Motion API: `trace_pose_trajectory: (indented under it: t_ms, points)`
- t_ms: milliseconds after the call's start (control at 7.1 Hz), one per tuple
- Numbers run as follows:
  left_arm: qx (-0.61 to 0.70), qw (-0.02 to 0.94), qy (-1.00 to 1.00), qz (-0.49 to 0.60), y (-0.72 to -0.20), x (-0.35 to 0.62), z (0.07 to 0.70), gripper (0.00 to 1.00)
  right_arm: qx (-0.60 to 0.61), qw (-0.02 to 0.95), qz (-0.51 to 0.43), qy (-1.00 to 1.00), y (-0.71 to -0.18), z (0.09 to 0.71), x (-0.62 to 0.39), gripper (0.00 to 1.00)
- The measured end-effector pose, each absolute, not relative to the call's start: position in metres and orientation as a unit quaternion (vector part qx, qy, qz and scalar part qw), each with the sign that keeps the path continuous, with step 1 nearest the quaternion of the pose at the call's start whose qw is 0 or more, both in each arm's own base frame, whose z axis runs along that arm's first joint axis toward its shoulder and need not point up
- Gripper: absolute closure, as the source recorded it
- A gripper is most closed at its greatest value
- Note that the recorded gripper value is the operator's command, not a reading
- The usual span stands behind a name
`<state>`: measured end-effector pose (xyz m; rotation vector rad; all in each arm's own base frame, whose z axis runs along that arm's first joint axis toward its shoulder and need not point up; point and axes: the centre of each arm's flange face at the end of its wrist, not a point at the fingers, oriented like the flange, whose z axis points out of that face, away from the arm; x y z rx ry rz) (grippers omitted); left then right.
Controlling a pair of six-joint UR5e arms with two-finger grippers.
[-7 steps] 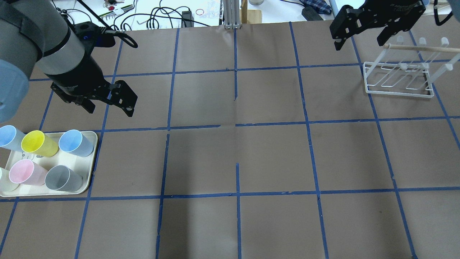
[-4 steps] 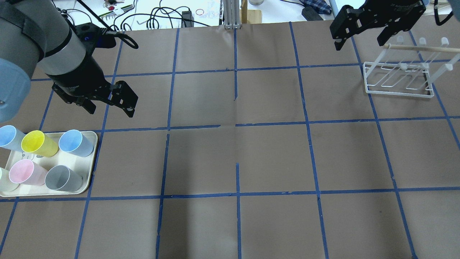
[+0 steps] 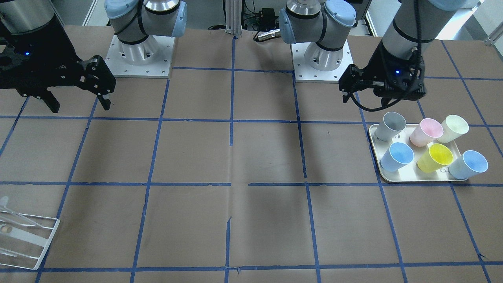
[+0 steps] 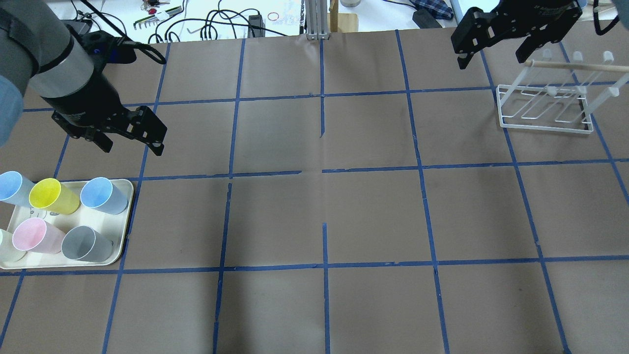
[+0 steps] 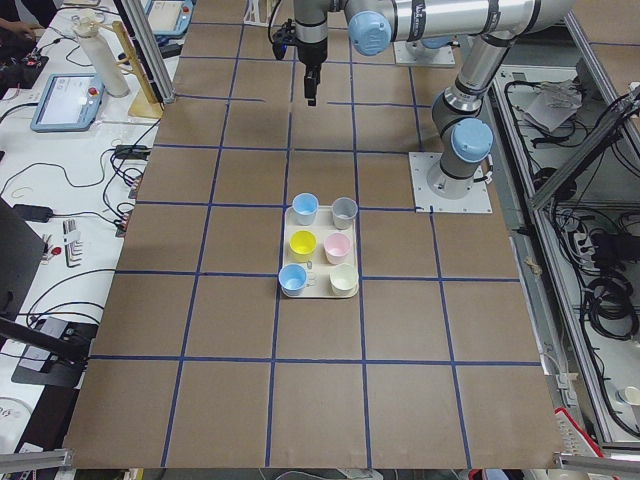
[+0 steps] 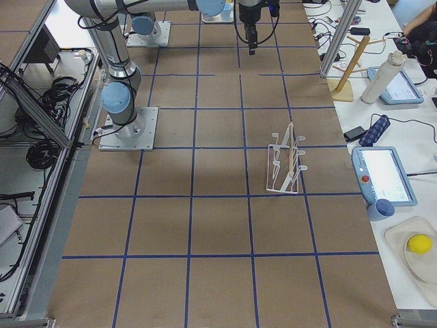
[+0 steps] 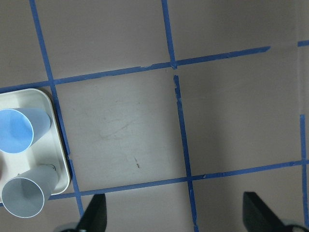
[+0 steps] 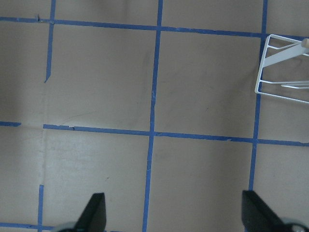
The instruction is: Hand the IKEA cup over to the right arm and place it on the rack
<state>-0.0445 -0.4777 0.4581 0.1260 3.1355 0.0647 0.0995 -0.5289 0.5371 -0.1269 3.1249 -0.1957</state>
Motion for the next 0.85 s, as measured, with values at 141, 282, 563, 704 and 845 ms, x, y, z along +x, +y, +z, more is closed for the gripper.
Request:
trace_pose_trajectory:
  t_ms: [141,282,563,704,845]
  points:
    - [0.027,0.002,1.0,0.016,-0.489,-0.007,0.45,0.0,-0.04,0.004,-0.062,0.997,-0.529,0.537,0.1,0.0]
    - [0.044,0.003,0.999,0.012,-0.498,0.021,0.442,0.0,-0.04,0.004,-0.062,0.997,-0.529,0.537,0.1,0.0]
    - [0.102,-0.001,0.995,0.016,-0.509,0.066,0.423,0.13,-0.041,0.004,-0.062,0.997,-0.528,0.537,0.099,0.0]
    - [0.13,-0.001,0.991,0.015,-0.514,0.087,0.409,0.17,-0.041,0.003,-0.062,0.997,-0.528,0.537,0.099,0.0]
    - [0.158,0.003,0.987,0.007,-0.515,0.109,0.39,0.21,-0.042,0.003,-0.062,0.997,-0.528,0.537,0.099,0.0]
